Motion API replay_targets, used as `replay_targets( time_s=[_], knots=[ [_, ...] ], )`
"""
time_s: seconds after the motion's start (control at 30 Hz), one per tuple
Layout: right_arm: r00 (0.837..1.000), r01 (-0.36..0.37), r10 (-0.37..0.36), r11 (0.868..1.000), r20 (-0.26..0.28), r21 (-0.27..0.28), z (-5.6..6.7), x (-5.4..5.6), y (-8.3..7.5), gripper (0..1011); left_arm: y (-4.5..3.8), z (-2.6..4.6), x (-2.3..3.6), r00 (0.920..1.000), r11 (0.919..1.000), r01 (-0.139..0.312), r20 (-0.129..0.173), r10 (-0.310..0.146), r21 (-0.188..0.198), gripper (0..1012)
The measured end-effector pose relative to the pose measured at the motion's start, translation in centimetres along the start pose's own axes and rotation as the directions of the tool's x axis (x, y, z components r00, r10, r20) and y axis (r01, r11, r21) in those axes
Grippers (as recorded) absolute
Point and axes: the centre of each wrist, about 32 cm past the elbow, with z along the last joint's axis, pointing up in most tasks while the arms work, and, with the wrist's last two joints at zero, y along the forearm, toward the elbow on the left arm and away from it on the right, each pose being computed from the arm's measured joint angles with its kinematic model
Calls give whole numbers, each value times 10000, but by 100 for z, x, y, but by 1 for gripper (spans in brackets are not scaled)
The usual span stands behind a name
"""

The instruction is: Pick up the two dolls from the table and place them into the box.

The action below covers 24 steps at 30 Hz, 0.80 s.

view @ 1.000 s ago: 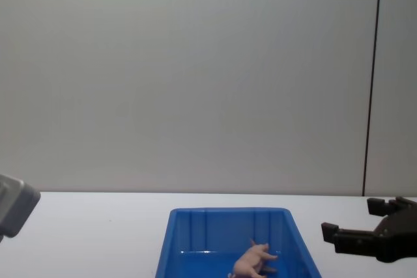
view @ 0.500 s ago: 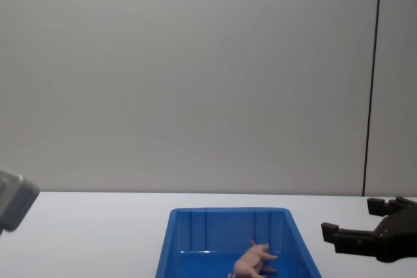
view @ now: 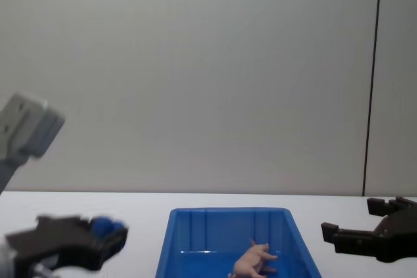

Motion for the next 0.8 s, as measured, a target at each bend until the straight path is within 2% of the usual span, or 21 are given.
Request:
replay_targets(
  time_s=[0.1, 0.2, 0.37, 0.4, 0.43, 0.47, 0.5, 0.6, 0.63, 0.77, 0.8],
  knots=[
    [10000, 0, 0, 10000, 1, 0, 0, 0, 0, 1001, -67, 105, 1, 9998, 9995, 99, 188, -93, -308, 329],
    [10000, -1, 1, 10000, 0, 0, 0, 0, 0, 1001, -175, 249, -17, 9984, 9966, 387, 452, -354, -729, 306],
    [10000, 0, 0, 10000, 0, -1, 0, 0, 0, 1001, -324, 393, -59, 9950, 9903, 792, 692, -716, -1142, 300],
    [10000, 0, 0, 10000, 1, 0, 0, 0, 0, 1001, -384, 443, -78, 9931, 9870, 969, 779, -873, -1285, 359],
    [10000, 0, 0, 10000, 0, 0, 0, 0, 0, 1001, -384, 443, -78, 9931, 9870, 969, 779, -873, -1285, 359],
    [10000, -1, 1, 10000, 0, 0, 0, 0, 0, 1001, -446, 492, -98, 9911, 9835, 1135, 854, -1022, -1411, 399],
    [10000, 0, 0, 10000, 0, 1, 0, 0, 0, 1001, -474, 512, -108, 9900, 9818, 1217, 889, -1095, -1461, 458],
    [10000, -1, 1, 10000, 0, 0, 0, 0, 0, 1001, -586, 593, -148, 9851, 9742, 1536, 1034, -1377, -1656, 517],
    [10000, 0, 0, 10000, 0, 0, 0, 0, 0, 1001, -633, 616, -165, 9824, 9709, 1684, 1101, -1511, -1701, 566],
    [10000, 0, 0, 10000, 0, 0, 0, 0, 0, 1001, -727, 685, -208, 9770, 9631, 1954, 1220, -1747, -1852, 710],
    [10000, 0, 0, 10000, 0, 0, 0, 0, 0, 1001, -742, 700, -217, 9762, 9616, 1993, 1240, -1780, -1887, 720]
  ],
)
